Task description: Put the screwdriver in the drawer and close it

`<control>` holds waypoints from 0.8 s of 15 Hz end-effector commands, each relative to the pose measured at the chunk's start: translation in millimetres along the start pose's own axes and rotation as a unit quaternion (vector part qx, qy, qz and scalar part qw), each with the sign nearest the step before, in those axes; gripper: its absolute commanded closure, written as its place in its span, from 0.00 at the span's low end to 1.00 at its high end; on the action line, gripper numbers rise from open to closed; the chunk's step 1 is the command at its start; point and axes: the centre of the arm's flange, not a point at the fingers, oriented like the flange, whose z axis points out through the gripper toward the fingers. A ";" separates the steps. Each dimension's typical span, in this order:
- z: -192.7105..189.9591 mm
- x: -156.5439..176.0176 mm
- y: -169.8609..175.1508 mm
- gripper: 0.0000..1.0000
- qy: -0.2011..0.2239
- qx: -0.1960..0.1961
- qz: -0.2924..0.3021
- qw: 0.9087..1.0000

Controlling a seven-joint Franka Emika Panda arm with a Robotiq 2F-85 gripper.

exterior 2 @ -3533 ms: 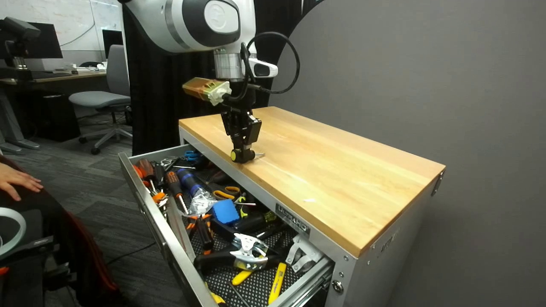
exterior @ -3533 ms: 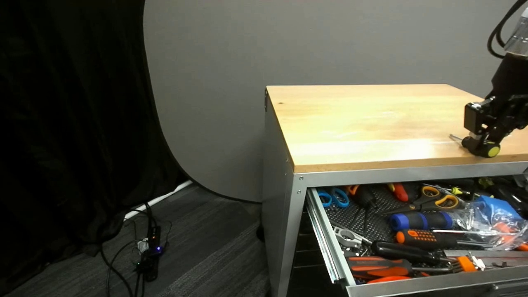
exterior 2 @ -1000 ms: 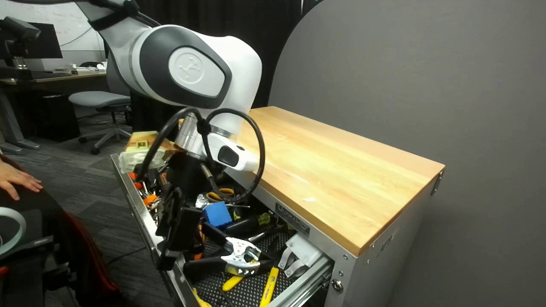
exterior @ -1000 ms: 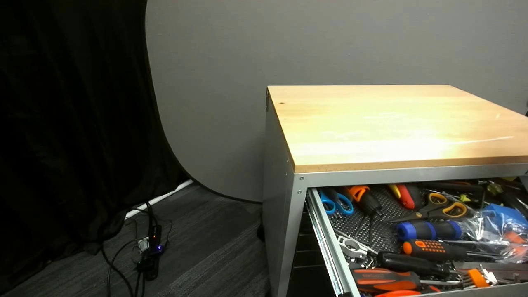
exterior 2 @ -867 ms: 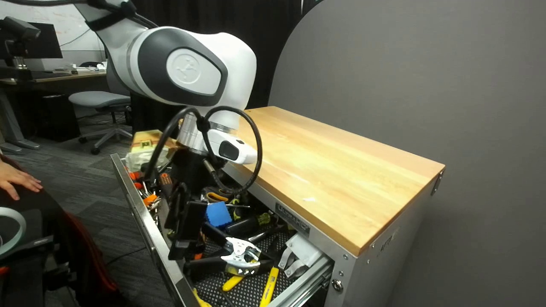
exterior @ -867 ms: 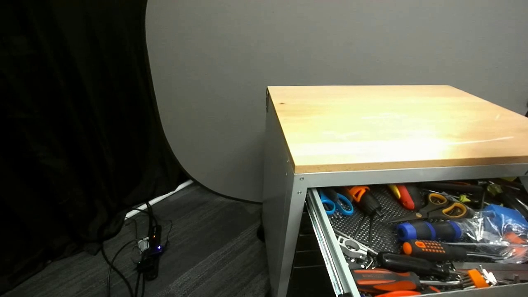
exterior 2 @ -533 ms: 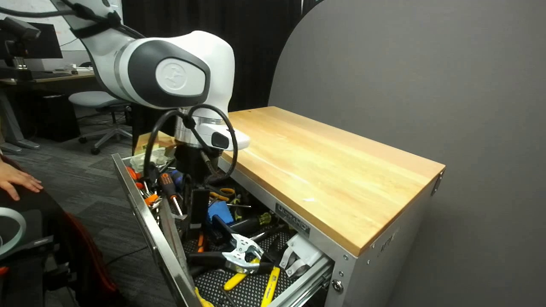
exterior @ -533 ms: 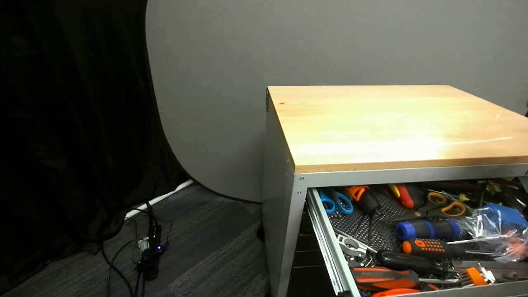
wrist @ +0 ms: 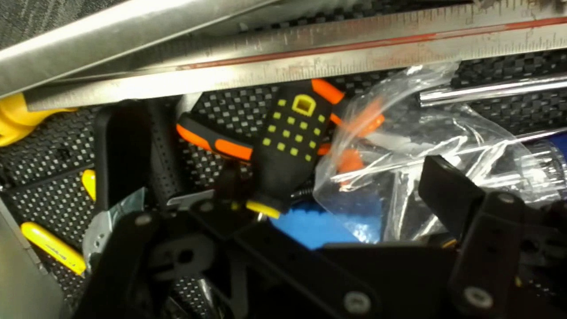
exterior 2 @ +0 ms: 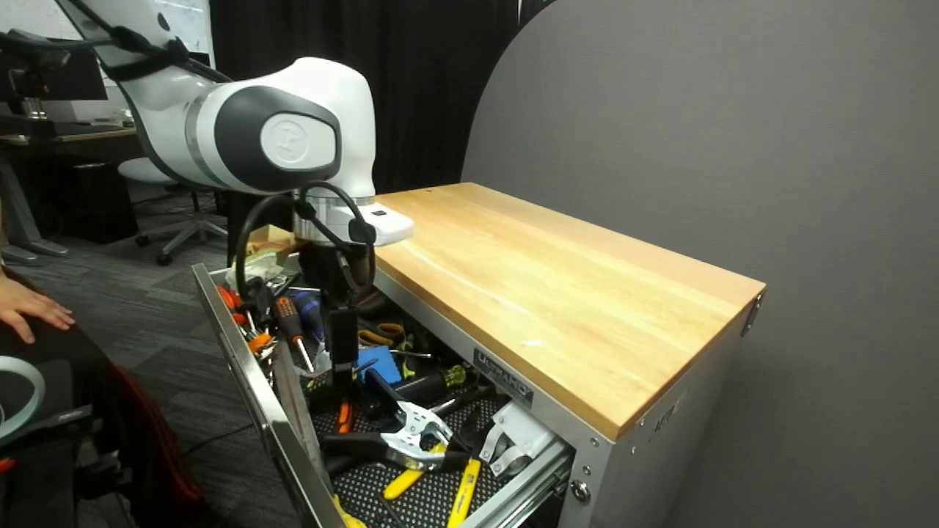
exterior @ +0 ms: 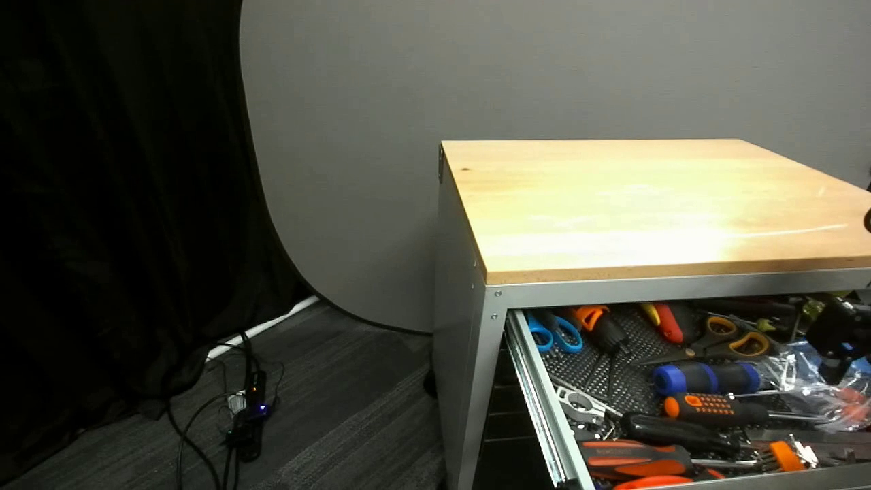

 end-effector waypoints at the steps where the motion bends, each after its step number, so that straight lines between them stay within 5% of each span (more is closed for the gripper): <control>1: -0.1 -17.4 -30.0 0.00 -0.003 0.031 -0.036 0.999; 8: -9.7 -80.6 -104.1 0.00 -0.042 0.089 -0.180 0.979; 12: -22.1 -88.4 -104.2 0.00 -0.014 0.078 -0.174 0.981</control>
